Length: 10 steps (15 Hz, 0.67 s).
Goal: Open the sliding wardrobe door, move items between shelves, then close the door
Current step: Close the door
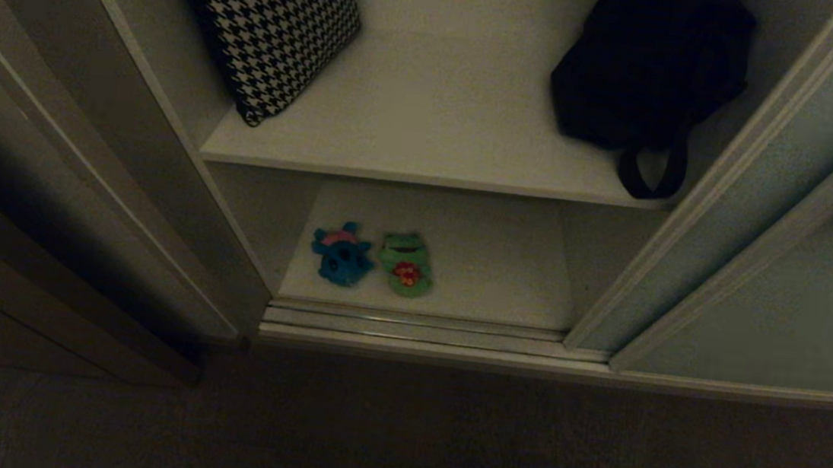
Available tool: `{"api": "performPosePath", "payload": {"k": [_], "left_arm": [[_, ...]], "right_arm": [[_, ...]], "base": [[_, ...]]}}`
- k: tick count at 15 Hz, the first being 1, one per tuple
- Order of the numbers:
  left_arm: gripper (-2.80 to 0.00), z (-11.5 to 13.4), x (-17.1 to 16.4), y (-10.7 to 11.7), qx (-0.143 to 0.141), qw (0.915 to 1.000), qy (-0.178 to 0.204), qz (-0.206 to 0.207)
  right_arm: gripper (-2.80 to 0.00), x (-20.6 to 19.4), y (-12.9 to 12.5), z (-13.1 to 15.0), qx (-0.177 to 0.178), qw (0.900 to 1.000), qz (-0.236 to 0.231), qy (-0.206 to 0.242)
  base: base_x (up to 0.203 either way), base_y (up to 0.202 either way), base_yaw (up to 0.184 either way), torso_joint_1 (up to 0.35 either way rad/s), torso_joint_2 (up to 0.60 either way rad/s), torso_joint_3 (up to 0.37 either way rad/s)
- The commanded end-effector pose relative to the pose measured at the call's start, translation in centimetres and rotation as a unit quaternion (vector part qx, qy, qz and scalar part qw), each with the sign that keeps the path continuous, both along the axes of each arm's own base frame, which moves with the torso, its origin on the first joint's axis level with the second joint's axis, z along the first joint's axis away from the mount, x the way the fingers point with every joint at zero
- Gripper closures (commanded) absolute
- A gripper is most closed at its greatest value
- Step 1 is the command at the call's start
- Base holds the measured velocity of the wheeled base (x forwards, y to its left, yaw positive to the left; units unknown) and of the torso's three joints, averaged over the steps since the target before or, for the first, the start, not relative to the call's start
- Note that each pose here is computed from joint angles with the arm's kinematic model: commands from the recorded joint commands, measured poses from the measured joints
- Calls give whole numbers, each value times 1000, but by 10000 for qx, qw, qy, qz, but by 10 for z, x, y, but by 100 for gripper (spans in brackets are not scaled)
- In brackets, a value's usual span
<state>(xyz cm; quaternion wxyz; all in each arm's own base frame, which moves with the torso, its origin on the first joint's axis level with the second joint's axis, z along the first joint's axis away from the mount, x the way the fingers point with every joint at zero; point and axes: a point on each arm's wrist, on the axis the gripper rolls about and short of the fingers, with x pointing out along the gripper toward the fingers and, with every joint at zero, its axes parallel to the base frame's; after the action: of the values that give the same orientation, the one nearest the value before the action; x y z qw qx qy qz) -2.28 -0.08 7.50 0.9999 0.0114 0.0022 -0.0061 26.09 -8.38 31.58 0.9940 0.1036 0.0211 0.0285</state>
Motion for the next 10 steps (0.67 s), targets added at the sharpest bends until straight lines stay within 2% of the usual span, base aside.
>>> {"api": "performPosePath", "payload": {"k": [1,5,7,10], "left_arm": [[0,0,0,0,0,10000,8,-1],[0,0,0,0,0,10000,8,-1],[0,0,0,0,0,10000,8,-1],[0,0,0,0,0,10000,8,-1]], "right_arm": [[0,-6,20,4,-20,9997,235,-59],[0,-28,76,9,-92,9941,1053,-237],[0,-44,101,12,-237,9893,1392,-363],[0,-76,106,7,-610,9867,1425,-481]], "base": [[0,0,0,0,0,0],[0,0,0,0,0,0],[0,0,0,0,0,0],[0,0,0,0,0,0]]}}
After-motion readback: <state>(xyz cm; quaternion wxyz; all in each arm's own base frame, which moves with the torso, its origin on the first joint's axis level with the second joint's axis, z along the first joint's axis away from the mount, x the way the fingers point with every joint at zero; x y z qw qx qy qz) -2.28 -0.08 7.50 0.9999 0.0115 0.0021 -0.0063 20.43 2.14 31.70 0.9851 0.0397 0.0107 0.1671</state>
